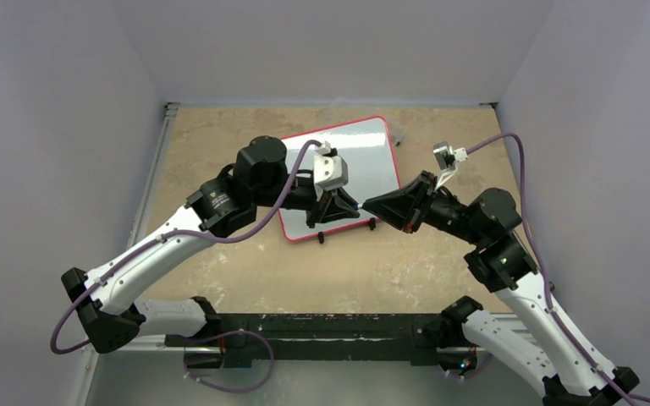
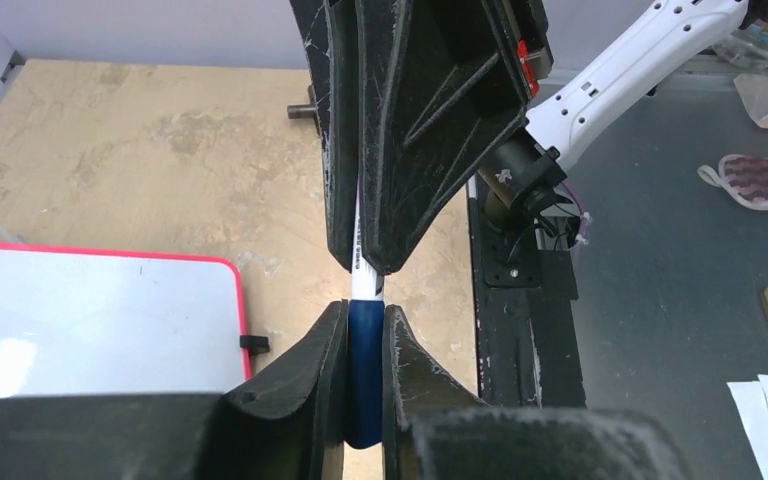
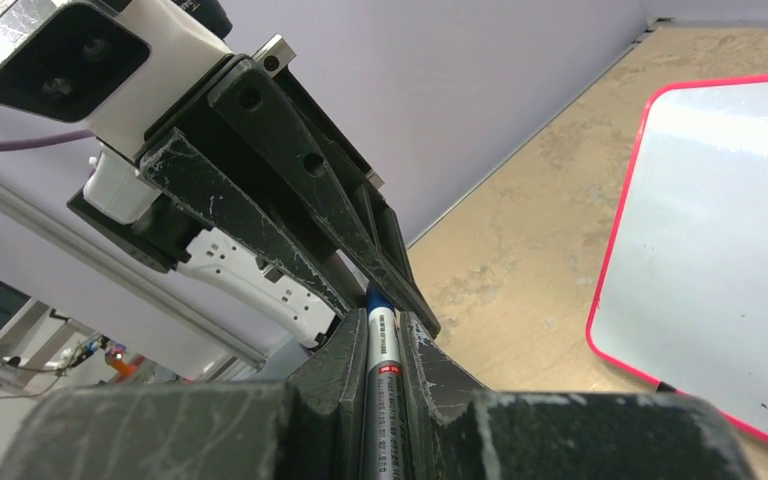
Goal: Write a sentence on the whiteboard
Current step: Open the whiteboard marker at the center of the board.
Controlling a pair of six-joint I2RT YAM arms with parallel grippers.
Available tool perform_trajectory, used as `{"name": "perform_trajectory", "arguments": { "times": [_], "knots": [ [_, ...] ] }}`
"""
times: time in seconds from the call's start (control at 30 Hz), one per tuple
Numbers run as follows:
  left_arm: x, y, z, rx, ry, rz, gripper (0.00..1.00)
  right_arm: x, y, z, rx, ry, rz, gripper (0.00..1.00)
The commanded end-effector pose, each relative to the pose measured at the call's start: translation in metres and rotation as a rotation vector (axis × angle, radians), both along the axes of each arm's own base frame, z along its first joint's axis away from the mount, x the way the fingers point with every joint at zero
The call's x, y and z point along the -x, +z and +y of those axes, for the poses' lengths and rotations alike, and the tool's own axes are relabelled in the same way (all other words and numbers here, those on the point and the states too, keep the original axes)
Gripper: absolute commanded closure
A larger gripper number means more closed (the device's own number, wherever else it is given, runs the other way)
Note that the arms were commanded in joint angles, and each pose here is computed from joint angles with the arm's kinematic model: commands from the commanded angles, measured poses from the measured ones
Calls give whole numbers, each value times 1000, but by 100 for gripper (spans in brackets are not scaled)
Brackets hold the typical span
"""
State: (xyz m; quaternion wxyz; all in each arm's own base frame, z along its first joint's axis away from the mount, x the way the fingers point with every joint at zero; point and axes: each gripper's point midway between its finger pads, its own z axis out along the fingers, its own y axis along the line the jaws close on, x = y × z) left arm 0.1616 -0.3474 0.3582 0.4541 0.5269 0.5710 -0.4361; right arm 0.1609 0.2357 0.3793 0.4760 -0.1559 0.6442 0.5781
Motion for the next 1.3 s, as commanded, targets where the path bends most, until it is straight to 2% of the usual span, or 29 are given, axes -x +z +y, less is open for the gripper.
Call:
{"name": "perform_trajectory", "arguments": {
  "times": [0.0, 0.2, 0.57, 0.87, 1.27],
  "knots": [
    [0, 11, 4, 30, 2, -37, 100, 7, 17, -3, -36, 6, -36, 100],
    [1, 5, 3, 14, -13, -34, 100, 9, 14, 0, -65, 32, -28, 100],
    [1, -5, 4, -22, -31, -58, 100, 12, 3, 7, -23, 91, -12, 100],
    [-7, -15, 10, -56, 16, -86, 100, -14, -14, 3, 18, -47, 127, 100],
    [-15, -30, 22, -102, 94, -91, 100, -27, -16, -9, 32, -150, 170, 100]
  ]
}}
